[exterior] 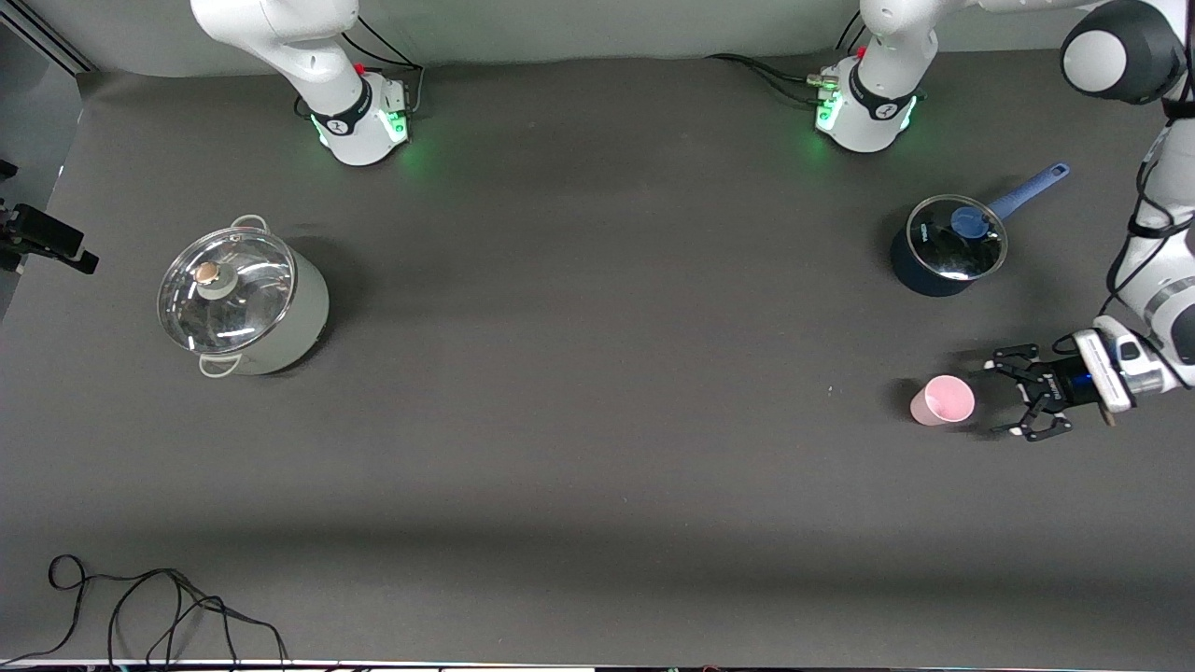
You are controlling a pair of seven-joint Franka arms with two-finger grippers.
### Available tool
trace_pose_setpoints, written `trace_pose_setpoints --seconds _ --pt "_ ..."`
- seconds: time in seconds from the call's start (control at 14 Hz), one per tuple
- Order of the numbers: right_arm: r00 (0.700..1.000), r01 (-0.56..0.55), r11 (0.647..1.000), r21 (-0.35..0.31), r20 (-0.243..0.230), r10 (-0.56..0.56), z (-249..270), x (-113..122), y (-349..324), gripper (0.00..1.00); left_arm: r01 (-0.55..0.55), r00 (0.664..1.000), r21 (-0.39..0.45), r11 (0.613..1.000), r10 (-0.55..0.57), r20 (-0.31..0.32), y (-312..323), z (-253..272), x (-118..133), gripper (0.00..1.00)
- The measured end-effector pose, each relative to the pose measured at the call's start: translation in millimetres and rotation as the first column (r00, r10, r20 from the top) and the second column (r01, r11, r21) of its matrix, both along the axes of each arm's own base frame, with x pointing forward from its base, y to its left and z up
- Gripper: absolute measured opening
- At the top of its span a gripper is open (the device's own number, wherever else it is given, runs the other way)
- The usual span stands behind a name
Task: Transfer pink cup from left to right arm
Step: 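Reach the left gripper down to the pink cup, then close the left gripper around the pink cup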
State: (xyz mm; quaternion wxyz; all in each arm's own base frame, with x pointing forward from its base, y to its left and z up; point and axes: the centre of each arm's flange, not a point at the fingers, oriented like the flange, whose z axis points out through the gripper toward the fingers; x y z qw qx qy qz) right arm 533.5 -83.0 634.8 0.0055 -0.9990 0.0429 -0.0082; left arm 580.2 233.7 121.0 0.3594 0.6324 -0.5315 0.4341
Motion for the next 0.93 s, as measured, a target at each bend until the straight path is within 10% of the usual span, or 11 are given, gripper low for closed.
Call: trace_pose_setpoints --seconds 0.93 --pt "1.000 0.007 1.000 -0.005 -0.024 -0.008 -19.3 11.8 -3.6 1.00 0.060 0.994 -0.181 0.982 -0.043 0.096 -53.3 -62.0 -9.1 1.00"
